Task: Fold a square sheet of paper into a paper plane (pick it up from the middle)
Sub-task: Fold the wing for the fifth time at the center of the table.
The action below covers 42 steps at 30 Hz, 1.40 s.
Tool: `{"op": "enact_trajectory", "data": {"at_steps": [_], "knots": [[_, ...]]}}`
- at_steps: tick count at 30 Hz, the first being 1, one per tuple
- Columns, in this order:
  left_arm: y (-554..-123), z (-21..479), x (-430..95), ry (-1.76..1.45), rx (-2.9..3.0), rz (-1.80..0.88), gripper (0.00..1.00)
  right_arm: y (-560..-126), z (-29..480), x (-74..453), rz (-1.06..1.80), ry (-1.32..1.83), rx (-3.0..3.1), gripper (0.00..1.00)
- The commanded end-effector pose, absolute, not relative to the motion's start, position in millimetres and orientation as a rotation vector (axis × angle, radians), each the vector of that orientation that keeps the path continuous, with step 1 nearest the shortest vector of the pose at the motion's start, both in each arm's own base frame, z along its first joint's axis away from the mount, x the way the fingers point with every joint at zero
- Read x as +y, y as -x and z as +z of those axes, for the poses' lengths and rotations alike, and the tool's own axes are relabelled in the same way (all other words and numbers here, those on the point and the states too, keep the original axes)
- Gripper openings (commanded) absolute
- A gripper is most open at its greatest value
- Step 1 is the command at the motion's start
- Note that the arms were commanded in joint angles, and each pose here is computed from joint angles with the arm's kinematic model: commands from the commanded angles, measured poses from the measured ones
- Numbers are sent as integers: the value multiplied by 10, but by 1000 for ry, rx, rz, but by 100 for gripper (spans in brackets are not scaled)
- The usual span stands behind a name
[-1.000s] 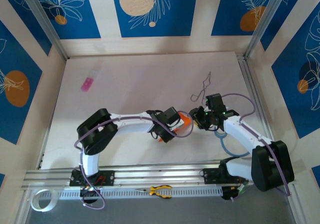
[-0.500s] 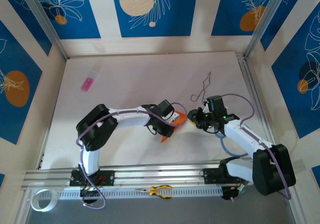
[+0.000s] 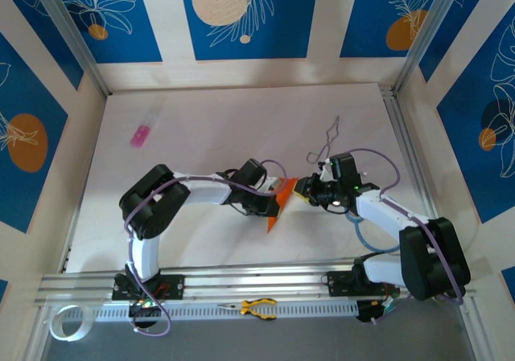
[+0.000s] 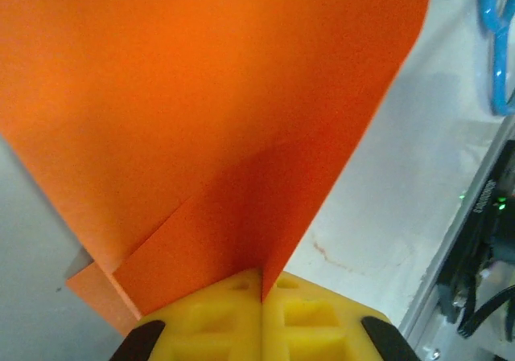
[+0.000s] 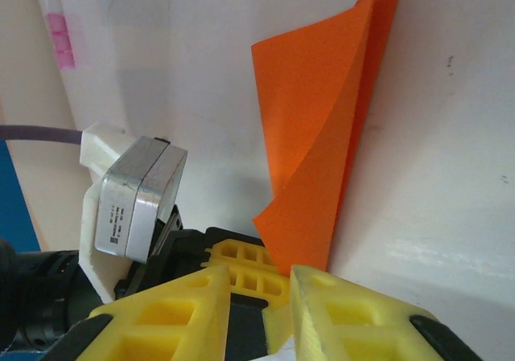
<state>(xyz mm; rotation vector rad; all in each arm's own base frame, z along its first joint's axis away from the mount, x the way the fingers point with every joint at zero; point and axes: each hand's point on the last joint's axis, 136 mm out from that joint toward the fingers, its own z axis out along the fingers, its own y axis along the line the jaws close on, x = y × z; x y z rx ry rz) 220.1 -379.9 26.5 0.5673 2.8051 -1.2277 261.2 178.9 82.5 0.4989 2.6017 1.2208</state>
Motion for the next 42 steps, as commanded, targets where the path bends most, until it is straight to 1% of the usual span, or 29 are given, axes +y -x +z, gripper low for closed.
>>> {"op": "enact_trajectory", "data": {"at_steps": [1,8,13,24,32,42], "knots": [[-2246,268,-3862,-470,2783,-1376,0,-2567,801,1904,1293,-413,2612,24],[-2288,261,-3850,-400,2754,-1437,0,-2612,672,1912,1252,-442,2620,17],[-2329,292,-3859,-326,2704,-1547,0,-2628,619,1945,1286,-431,2600,12],[-2387,304,-3784,-255,2666,-1591,0,-2689,586,2003,1318,-396,2580,11],[-2395,317,-3760,-201,2631,-1668,0,-2731,642,2154,1412,-296,2562,8],[-2410,304,-3738,-148,2612,-1705,0,-2795,609,2212,1420,-277,2560,8]]}}
